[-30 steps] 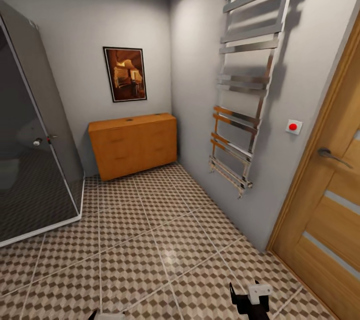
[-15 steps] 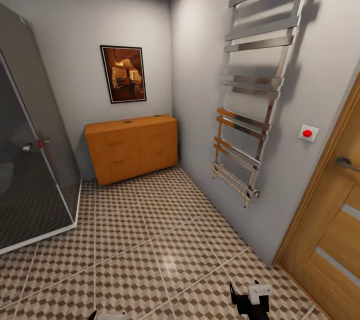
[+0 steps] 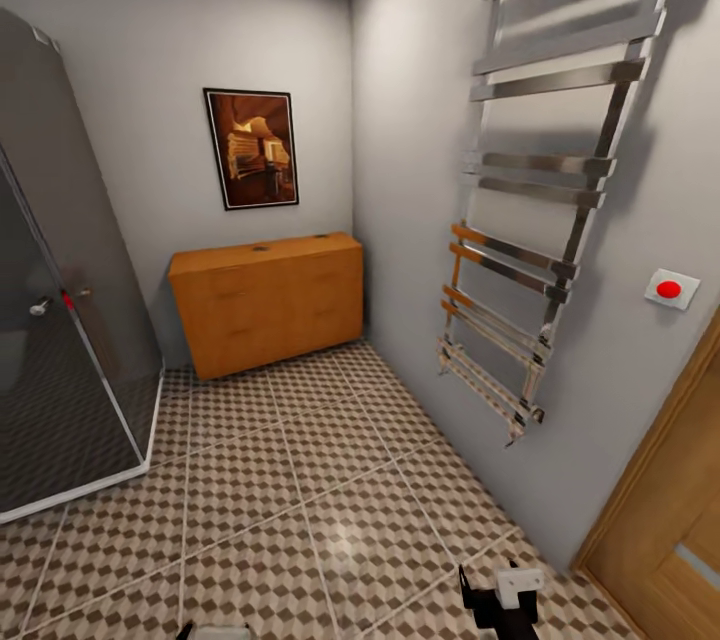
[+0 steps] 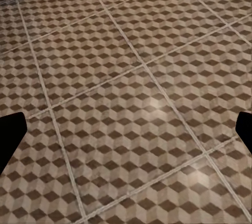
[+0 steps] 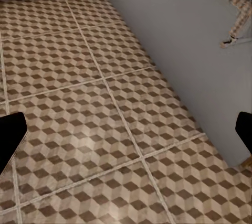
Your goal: Take the four mousetraps from the cabinet in the bathroom and place them on the bathroom floor. Make sure all four end up on the same floor surface, and ensure that at least two of them are either under or directly next to the same bathroom sink.
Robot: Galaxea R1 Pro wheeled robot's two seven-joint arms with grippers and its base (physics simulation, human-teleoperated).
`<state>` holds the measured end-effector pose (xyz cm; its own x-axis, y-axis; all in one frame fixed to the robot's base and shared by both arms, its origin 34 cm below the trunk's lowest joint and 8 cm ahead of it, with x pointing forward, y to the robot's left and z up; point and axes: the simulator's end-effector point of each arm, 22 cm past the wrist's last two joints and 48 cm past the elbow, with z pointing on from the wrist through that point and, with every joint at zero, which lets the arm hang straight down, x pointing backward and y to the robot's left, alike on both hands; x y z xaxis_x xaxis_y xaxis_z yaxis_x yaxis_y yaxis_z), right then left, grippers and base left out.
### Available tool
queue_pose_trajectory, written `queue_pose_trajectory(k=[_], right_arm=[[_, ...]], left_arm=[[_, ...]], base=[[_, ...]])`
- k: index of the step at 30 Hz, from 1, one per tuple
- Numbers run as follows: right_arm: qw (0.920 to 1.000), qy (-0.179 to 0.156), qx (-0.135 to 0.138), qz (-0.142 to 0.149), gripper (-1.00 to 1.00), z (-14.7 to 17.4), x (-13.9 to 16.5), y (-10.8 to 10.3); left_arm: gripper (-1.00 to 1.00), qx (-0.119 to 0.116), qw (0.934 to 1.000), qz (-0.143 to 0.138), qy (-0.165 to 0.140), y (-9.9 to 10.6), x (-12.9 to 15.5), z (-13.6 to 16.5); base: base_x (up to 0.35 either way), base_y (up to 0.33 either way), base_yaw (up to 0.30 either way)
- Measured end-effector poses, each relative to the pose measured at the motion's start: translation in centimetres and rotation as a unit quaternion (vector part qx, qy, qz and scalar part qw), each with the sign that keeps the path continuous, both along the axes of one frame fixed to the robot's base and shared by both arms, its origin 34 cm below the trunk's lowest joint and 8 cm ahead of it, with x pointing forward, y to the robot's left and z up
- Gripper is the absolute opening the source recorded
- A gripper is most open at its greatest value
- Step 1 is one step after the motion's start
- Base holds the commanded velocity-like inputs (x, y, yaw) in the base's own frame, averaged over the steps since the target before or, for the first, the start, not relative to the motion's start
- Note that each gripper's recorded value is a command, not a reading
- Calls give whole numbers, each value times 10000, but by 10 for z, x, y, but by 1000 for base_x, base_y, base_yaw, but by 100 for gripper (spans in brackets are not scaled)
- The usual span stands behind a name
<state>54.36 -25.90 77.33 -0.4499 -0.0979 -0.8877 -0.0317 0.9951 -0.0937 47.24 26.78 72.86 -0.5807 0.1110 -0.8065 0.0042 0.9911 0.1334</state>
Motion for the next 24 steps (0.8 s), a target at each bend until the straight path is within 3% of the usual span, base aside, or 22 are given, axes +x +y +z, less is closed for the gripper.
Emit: queue_pose_trajectory(k=[15, 24], right_arm=[[10000, 0, -2, -1, 100, 0, 0, 0], [10000, -8, -7, 0, 100, 0, 0, -1]], left_arm=[[100, 2, 10000, 0, 0, 0, 0, 0], [100, 0, 10000, -1, 0, 0, 0, 0]], base=[[330, 0, 276], [330, 0, 57]])
